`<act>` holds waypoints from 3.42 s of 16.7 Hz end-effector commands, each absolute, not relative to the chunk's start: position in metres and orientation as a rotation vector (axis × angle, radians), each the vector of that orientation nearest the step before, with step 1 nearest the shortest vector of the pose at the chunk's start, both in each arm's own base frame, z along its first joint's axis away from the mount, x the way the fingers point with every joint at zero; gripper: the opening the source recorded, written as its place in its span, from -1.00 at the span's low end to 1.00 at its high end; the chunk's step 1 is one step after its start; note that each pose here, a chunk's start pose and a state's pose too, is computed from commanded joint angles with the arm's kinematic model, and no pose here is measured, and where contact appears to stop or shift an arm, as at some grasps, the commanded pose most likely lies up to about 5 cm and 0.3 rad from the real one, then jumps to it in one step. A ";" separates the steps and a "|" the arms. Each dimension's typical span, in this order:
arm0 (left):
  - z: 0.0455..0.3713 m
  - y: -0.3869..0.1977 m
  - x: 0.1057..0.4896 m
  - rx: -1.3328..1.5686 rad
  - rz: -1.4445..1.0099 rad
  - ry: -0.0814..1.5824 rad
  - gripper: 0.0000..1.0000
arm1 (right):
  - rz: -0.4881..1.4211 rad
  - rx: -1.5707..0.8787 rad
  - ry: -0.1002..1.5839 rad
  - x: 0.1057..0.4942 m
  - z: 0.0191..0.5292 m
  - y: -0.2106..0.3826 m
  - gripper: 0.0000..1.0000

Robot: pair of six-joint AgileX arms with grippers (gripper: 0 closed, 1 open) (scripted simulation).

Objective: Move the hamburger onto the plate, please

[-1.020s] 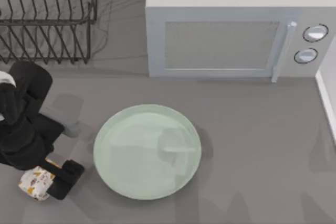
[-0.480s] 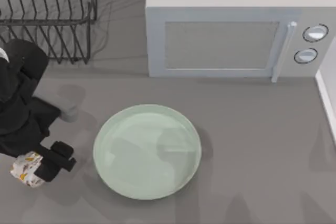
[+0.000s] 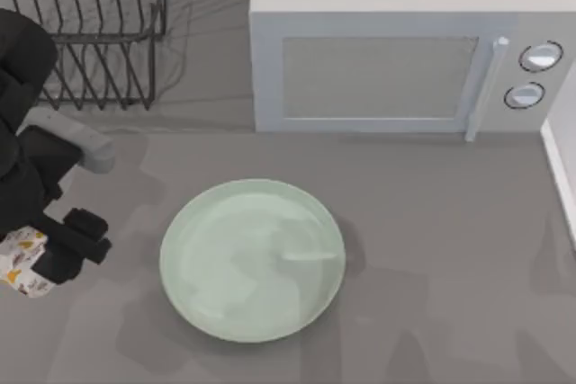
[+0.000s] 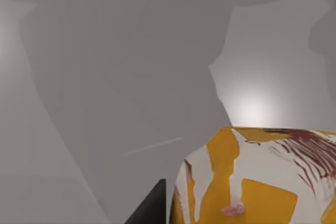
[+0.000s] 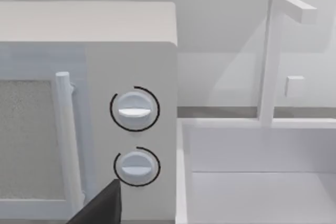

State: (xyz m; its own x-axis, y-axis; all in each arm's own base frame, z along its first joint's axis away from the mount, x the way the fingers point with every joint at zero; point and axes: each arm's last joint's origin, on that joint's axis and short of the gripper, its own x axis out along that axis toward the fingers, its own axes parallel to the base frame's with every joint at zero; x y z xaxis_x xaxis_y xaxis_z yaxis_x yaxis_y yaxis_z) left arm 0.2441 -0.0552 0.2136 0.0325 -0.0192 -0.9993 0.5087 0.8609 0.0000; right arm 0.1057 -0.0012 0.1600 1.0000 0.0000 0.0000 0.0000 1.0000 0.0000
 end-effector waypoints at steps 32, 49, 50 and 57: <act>0.194 -0.231 0.292 2.184 -2.276 -0.041 -1.00 | 0.000 0.000 0.000 0.106 0.160 -0.001 1.00; 0.149 -0.232 0.293 2.185 -2.276 -0.043 -1.00 | 0.000 0.000 0.000 0.106 0.160 -0.001 1.00; 0.149 -0.232 0.293 2.185 -2.276 -0.043 -1.00 | 0.000 0.000 0.000 0.106 0.160 -0.001 1.00; 0.149 -0.232 0.293 2.185 -2.276 -0.043 -0.10 | 0.000 0.000 0.000 0.106 0.160 -0.001 1.00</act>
